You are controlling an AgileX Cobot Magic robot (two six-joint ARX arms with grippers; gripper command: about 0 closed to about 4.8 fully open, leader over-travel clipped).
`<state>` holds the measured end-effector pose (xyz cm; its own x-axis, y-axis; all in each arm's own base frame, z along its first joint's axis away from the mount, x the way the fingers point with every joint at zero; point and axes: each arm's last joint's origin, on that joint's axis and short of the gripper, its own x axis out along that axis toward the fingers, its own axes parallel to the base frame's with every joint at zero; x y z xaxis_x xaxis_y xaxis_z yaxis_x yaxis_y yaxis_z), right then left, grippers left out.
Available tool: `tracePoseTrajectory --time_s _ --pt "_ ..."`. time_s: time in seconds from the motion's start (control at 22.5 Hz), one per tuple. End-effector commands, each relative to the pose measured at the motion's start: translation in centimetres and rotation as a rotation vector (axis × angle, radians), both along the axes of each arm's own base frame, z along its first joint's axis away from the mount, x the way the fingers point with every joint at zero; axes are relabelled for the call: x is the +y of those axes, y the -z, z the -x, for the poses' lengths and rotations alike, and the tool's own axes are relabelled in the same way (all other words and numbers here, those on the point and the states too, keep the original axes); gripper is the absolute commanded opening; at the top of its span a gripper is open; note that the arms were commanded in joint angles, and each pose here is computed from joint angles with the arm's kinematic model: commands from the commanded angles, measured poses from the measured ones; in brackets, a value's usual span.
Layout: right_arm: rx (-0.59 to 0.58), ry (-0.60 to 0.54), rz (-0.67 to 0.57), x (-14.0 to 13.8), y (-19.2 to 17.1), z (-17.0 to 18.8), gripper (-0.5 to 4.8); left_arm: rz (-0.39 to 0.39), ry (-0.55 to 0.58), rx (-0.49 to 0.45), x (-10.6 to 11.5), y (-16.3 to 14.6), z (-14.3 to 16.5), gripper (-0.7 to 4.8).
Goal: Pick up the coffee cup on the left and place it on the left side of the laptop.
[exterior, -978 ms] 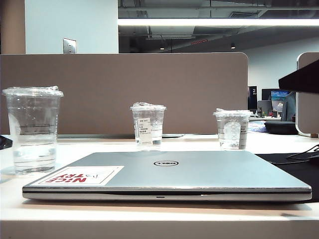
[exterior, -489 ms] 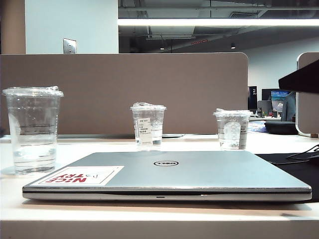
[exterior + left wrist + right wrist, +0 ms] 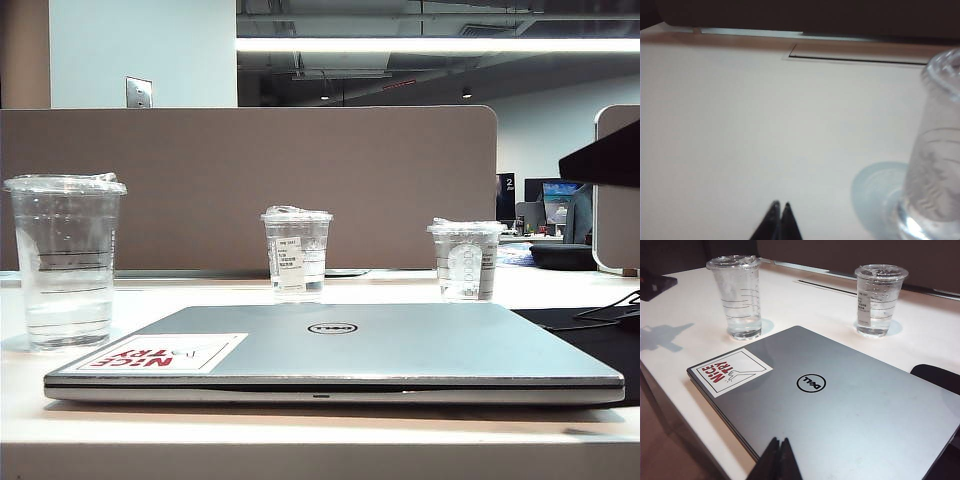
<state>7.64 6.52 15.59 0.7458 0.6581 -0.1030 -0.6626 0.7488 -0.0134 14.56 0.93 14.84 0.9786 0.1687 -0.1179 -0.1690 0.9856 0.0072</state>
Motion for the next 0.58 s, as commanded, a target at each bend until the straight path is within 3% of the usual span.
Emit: tracePoseTrajectory --time_s 0.04,0.58 --pt "-0.01 0.003 -0.008 0.0 0.0 0.0 -0.04 0.049 0.083 0.029 -0.3 -0.3 1.4 -0.06" --pt "-0.01 0.002 -0.008 0.0 0.0 0.0 -0.04 0.041 0.081 -0.038 -0.4 -0.9 4.5 -0.05"
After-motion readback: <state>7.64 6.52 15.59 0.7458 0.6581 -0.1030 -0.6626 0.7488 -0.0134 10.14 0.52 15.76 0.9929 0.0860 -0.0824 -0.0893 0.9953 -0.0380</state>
